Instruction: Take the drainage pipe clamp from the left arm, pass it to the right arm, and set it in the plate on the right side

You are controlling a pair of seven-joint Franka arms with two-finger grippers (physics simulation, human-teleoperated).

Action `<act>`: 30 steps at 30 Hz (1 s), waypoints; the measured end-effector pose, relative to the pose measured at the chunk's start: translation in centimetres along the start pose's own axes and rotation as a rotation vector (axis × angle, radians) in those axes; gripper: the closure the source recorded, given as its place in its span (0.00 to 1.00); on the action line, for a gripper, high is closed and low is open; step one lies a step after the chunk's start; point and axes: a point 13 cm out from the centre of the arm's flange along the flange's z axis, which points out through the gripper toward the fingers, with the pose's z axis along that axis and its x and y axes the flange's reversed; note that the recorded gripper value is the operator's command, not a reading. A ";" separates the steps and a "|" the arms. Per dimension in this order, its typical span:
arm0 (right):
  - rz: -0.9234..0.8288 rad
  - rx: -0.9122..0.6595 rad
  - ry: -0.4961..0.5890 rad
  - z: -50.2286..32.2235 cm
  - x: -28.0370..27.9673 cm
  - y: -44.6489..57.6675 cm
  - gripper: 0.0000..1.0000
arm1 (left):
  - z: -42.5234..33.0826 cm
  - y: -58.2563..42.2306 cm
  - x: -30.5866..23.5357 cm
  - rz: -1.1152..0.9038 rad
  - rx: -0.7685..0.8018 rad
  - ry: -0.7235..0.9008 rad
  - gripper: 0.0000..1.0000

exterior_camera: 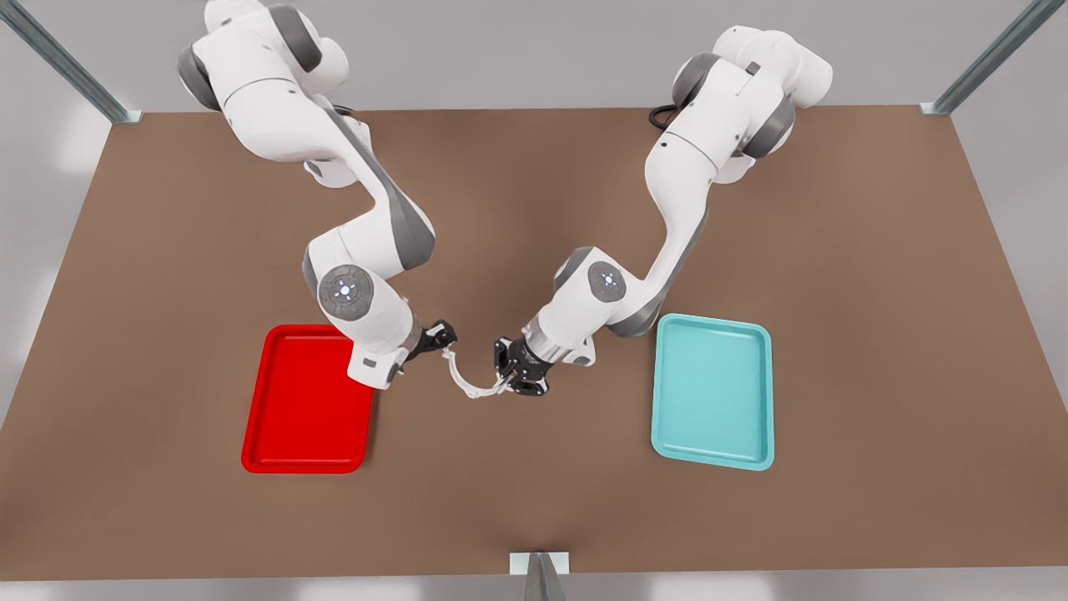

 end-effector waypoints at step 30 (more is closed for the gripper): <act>0.029 0.082 -0.158 4.7 -2.0 -3.3 0.79 | -7.3 -1.5 3.8 -0.068 -0.004 0.024 0.00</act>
